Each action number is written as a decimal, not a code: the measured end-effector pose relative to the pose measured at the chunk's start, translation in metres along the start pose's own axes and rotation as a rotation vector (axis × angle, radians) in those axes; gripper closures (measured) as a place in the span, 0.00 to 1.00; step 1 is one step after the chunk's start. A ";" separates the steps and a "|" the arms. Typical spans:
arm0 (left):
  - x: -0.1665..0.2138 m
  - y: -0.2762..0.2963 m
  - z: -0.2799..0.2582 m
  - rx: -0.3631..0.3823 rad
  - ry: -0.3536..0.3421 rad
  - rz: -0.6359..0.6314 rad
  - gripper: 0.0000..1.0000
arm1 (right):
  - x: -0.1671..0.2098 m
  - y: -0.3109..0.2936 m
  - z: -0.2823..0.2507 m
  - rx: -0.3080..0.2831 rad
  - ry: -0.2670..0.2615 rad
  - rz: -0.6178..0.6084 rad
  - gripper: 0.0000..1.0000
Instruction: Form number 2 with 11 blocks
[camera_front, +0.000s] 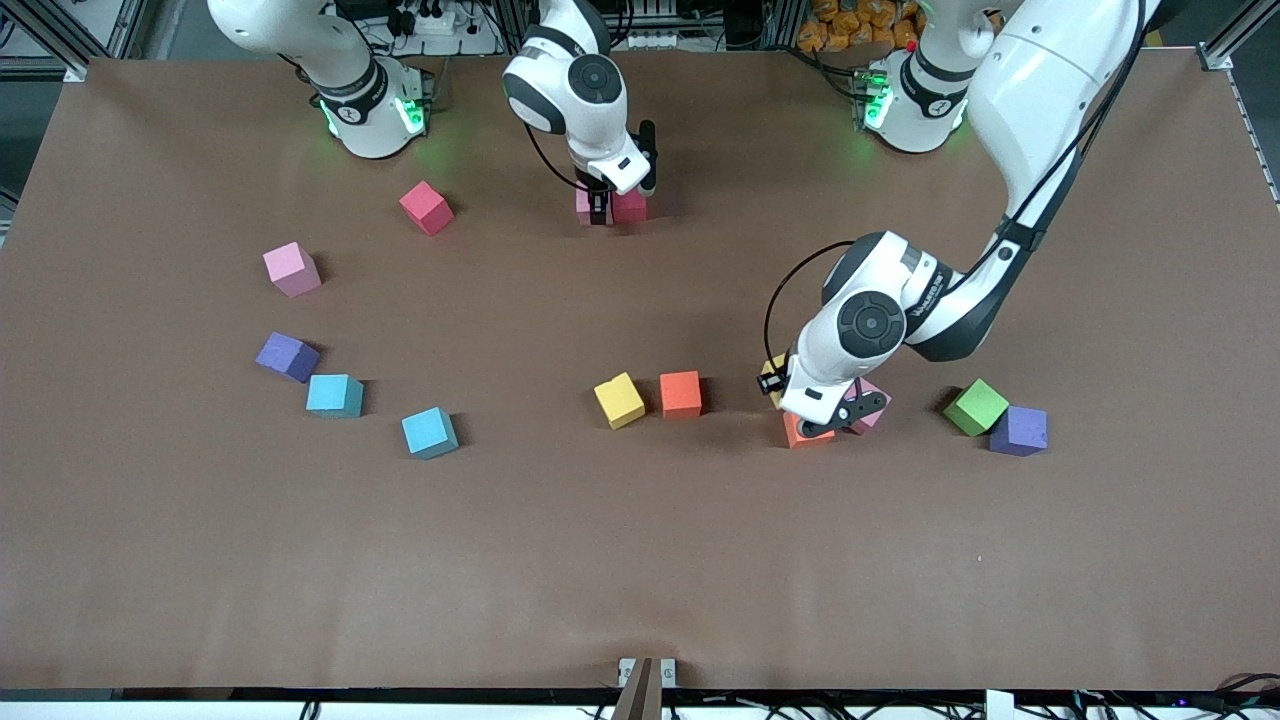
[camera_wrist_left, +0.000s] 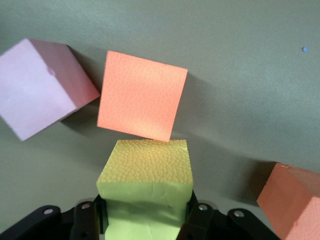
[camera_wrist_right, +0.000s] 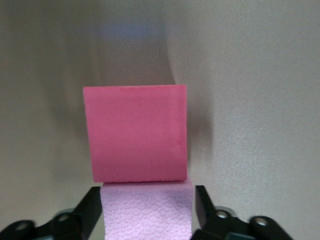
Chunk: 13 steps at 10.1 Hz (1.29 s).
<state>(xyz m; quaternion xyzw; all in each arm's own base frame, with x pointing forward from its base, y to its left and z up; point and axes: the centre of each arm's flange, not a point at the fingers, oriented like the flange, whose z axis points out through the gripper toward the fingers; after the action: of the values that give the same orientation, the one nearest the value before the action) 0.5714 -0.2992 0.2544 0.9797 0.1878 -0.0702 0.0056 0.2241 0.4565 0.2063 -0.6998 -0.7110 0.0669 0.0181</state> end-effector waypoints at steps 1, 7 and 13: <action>-0.001 -0.001 -0.004 0.003 0.003 0.000 0.44 | 0.001 0.000 -0.001 -0.001 0.002 0.000 0.00; -0.050 0.005 -0.073 0.053 -0.012 -0.039 0.44 | 0.003 0.002 -0.020 -0.005 0.011 0.003 0.00; -0.123 0.024 -0.059 0.062 -0.102 -0.193 0.44 | -0.025 0.039 -0.067 0.030 0.040 0.144 0.00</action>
<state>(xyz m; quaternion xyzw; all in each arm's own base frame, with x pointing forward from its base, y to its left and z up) 0.4757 -0.3647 0.3296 0.9519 0.2786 -0.1259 -0.0217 0.2717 0.4368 0.2692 -0.7499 -0.6573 0.0646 0.0380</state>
